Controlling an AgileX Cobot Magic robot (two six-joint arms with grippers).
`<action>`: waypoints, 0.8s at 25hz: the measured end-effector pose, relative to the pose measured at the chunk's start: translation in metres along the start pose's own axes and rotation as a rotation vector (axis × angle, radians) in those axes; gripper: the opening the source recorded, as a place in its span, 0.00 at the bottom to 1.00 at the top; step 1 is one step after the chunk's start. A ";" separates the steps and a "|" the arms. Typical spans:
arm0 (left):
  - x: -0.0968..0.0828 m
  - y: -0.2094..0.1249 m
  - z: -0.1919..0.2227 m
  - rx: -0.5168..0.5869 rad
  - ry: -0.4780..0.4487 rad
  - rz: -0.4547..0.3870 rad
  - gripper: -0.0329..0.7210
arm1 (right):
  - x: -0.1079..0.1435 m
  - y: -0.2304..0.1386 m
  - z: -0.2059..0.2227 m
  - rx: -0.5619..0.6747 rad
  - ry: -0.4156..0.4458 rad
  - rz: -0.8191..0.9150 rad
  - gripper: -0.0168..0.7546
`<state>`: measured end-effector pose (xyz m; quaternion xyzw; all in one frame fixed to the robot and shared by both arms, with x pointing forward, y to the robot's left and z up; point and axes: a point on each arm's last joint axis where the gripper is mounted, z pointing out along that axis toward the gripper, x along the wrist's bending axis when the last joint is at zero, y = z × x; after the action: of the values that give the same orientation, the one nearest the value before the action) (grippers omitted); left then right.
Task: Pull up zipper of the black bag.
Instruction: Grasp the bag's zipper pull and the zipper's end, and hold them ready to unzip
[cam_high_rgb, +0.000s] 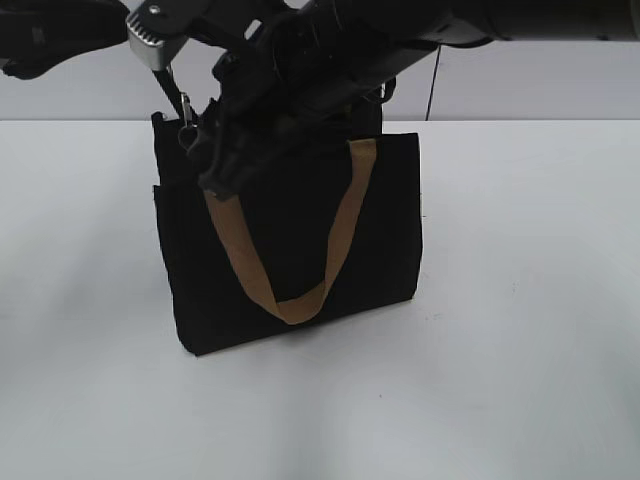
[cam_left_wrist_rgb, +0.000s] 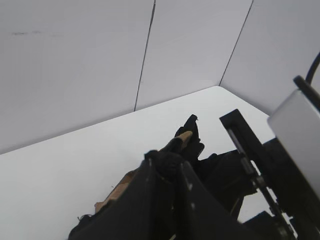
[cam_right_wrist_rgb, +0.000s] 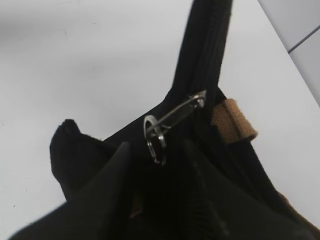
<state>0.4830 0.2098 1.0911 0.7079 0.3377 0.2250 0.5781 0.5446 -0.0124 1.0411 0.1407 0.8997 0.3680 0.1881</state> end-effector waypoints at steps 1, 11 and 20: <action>0.000 0.000 0.000 0.001 0.000 0.001 0.13 | 0.000 0.000 0.000 0.000 0.000 0.000 0.33; 0.000 0.000 0.000 0.005 0.000 0.007 0.13 | 0.000 0.000 0.000 -0.004 -0.004 0.000 0.31; -0.001 -0.001 -0.001 0.017 -0.003 0.033 0.09 | -0.003 0.002 0.000 -0.024 -0.028 0.000 0.31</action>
<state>0.4818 0.2100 1.0902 0.7186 0.3272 0.2305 0.5687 0.5470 -0.0120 1.0433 0.1435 0.8925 0.3768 0.2021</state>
